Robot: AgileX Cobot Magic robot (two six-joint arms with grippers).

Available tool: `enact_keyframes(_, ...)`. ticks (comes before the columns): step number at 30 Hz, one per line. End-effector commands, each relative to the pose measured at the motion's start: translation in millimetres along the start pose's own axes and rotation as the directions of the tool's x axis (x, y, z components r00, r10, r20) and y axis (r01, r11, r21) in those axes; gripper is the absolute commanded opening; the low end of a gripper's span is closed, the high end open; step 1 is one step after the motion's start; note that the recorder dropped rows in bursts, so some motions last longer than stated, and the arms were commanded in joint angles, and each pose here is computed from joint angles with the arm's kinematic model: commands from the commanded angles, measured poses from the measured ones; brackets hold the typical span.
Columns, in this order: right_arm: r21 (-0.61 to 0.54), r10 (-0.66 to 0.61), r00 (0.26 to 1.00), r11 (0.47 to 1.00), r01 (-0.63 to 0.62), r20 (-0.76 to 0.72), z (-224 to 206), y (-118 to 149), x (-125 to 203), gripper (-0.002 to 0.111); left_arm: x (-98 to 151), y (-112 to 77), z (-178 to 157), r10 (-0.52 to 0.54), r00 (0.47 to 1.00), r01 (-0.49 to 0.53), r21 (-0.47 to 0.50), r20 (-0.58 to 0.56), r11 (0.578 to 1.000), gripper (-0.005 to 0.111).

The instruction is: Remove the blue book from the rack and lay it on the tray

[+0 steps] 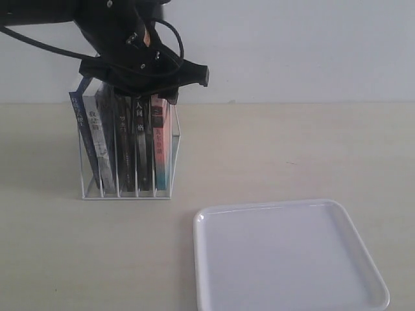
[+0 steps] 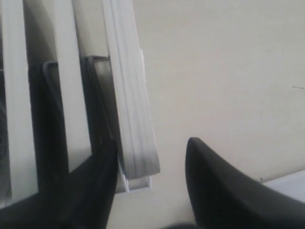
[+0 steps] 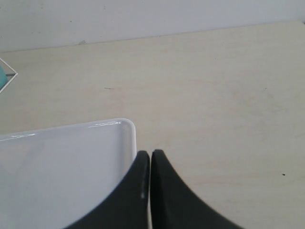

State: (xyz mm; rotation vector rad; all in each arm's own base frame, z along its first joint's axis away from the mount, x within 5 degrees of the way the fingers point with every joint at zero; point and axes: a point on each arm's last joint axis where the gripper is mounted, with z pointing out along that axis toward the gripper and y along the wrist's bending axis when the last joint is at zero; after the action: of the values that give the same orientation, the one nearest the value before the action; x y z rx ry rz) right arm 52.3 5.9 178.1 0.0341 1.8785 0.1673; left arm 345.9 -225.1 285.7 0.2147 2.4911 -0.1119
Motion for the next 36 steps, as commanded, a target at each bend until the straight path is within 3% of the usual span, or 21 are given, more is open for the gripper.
enact_keyframes(1,0.000,-0.012,1.000,1.000,0.012,0.012,-0.3,0.0,-0.9,0.000,-2.4,1.0,0.9,-0.013,1.000,0.013,-0.005,0.017,1.000,0.040)
enact_keyframes(10,0.000,-0.012,1.000,1.000,0.012,0.012,-0.3,0.0,-0.9,0.000,-4.1,2.6,0.9,0.012,0.999,-0.011,-0.024,0.036,1.000,0.016)
enact_keyframes(18,0.000,-0.012,1.000,1.000,0.012,0.012,-0.3,0.0,-0.9,0.000,-4.3,3.7,0.8,0.018,0.999,-0.017,-0.036,0.037,0.999,0.015)
enact_keyframes(25,0.000,-0.012,1.000,1.000,0.012,0.012,-0.3,0.0,-0.9,0.000,-9.8,6.3,-12.4,0.029,0.996,-0.026,-0.035,0.083,0.999,0.004)
enact_keyframes(36,0.000,-0.012,1.000,1.000,0.012,0.012,-0.3,0.0,-0.9,0.000,-17.9,12.1,-36.1,0.015,0.988,-0.009,-0.038,0.156,0.999,0.005)
